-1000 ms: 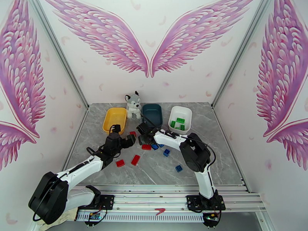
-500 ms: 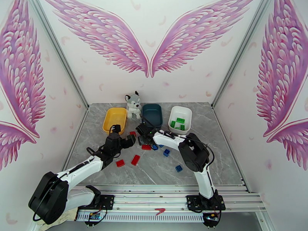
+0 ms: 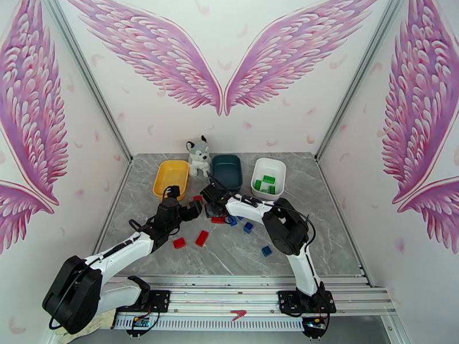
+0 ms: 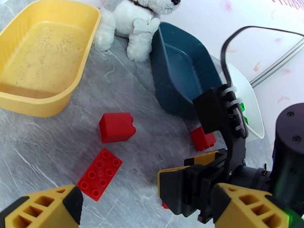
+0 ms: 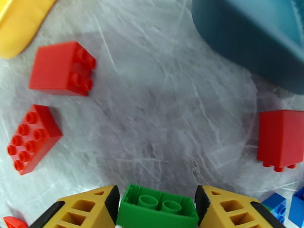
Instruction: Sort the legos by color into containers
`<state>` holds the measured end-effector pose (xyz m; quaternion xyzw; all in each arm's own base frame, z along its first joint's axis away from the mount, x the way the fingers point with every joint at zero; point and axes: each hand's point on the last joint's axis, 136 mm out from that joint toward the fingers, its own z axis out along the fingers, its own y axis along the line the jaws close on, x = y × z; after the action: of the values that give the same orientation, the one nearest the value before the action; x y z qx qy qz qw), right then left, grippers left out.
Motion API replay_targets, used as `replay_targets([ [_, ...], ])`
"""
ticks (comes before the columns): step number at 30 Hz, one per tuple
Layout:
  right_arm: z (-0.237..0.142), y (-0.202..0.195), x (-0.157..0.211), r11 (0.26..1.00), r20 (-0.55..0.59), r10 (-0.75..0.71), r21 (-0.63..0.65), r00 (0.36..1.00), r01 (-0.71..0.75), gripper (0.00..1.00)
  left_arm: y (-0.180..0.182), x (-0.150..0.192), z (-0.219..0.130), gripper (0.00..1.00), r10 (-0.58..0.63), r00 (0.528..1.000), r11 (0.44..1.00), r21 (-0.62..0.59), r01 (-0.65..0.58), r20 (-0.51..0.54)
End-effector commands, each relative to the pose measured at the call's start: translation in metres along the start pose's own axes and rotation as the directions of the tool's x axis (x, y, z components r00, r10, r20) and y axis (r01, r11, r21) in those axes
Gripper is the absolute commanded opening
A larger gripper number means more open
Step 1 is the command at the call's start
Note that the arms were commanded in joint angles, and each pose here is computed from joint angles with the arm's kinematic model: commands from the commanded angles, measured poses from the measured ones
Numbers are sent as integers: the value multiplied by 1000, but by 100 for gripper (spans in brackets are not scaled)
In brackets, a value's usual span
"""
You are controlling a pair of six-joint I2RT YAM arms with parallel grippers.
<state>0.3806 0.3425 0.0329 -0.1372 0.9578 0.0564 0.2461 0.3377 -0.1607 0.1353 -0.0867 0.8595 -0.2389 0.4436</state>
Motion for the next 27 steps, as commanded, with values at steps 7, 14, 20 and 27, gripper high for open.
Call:
replay_targets([
  [7, 3, 1, 12, 1000, -39, -10, 7, 999, 10, 46, 1, -2, -4, 94, -11, 1000, 1000, 8, 11, 17],
  [14, -15, -2, 5, 1000, 1, -5, -6, 1000, 5, 39, 1, -3, -5, 94, -12, 1000, 1000, 12, 12, 22],
  [20, -31, -7, -3, 1000, 41, -6, -1, 999, 6, 37, -2, -4, -8, 94, -6, 1000, 1000, 26, 6, 28],
  [27, -53, -28, -15, 999, 88, 32, 2, 996, -32, 36, -14, -4, -11, 94, 13, 999, 998, 69, -15, 31],
])
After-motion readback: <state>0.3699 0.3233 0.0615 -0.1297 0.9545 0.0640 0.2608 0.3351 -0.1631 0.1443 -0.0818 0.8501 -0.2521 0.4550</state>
